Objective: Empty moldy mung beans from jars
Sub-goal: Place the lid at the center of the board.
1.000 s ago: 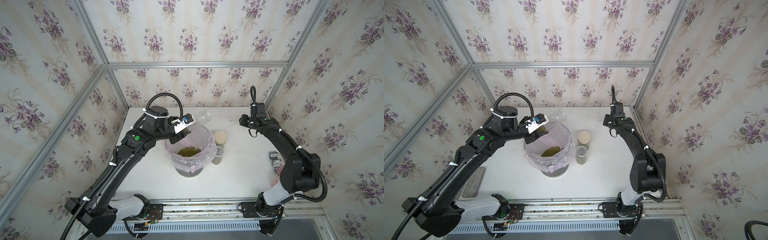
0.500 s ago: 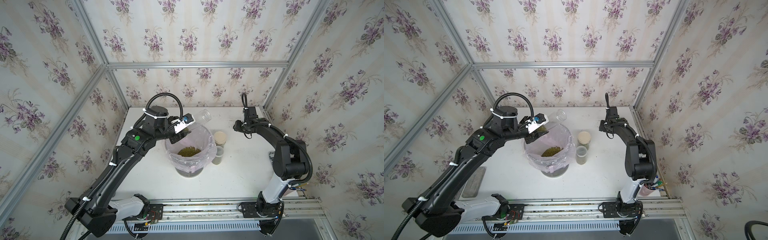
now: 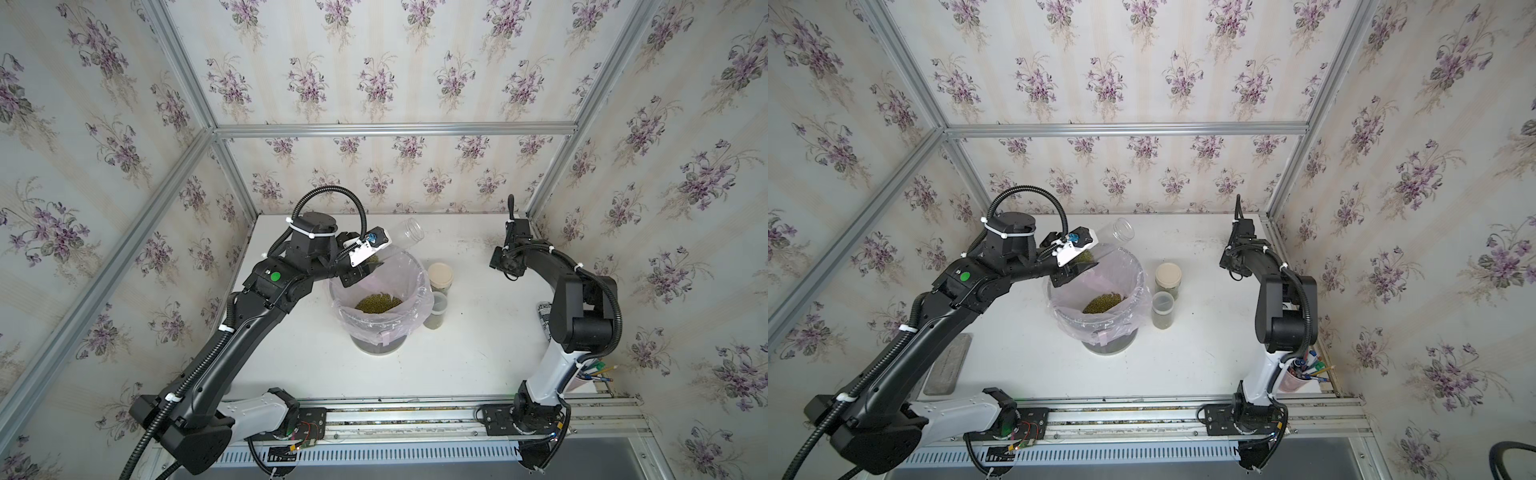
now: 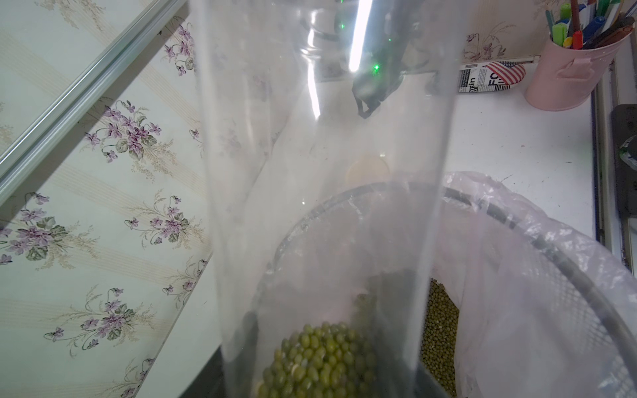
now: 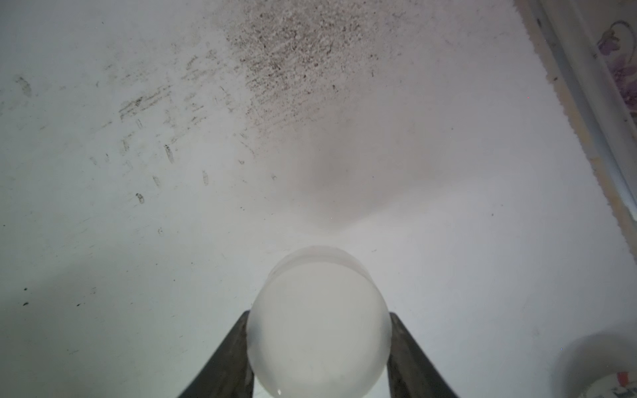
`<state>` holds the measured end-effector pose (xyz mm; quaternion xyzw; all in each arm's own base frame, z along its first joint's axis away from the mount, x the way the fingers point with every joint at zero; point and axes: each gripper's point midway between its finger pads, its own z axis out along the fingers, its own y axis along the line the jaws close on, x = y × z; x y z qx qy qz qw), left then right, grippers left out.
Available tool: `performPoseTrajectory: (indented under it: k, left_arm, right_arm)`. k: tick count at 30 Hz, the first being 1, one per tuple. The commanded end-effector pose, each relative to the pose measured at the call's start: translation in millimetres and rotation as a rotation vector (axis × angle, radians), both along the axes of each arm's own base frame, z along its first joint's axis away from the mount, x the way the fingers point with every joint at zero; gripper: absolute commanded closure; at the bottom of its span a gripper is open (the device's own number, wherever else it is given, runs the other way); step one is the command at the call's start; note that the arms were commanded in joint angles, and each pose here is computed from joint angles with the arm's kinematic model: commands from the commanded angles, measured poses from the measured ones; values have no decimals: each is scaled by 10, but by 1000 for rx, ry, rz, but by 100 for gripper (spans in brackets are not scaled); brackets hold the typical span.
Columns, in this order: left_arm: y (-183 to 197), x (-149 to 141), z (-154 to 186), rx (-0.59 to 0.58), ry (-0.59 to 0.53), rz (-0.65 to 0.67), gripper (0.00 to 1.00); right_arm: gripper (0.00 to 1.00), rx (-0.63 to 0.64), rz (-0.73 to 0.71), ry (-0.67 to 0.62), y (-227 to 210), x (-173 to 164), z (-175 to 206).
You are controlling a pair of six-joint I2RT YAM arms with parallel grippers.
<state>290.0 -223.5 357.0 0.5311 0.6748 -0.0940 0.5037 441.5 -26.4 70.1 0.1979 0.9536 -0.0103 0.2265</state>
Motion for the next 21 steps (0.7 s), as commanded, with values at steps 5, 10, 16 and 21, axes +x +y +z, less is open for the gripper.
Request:
performPoseTrajectory:
  k: [5,10,16,21]
  left_arm:
    - [-42,18,81,-23,-31,-11,59]
    - [-42,11,71,-21,-31,-11,58]
    - [-48,-2,59,-19,-33,-17,58]
    - [-43,-12,71,-21,-37,-17,58]
  right_arm:
    - [51,-24,-79,54,-232,-69,-198]
    - [50,-25,-77,82,-263,-58,-291]
    - [47,-19,-76,115,-263,-80,-413]
    - [47,-16,-96,117,-347,-92,-438]
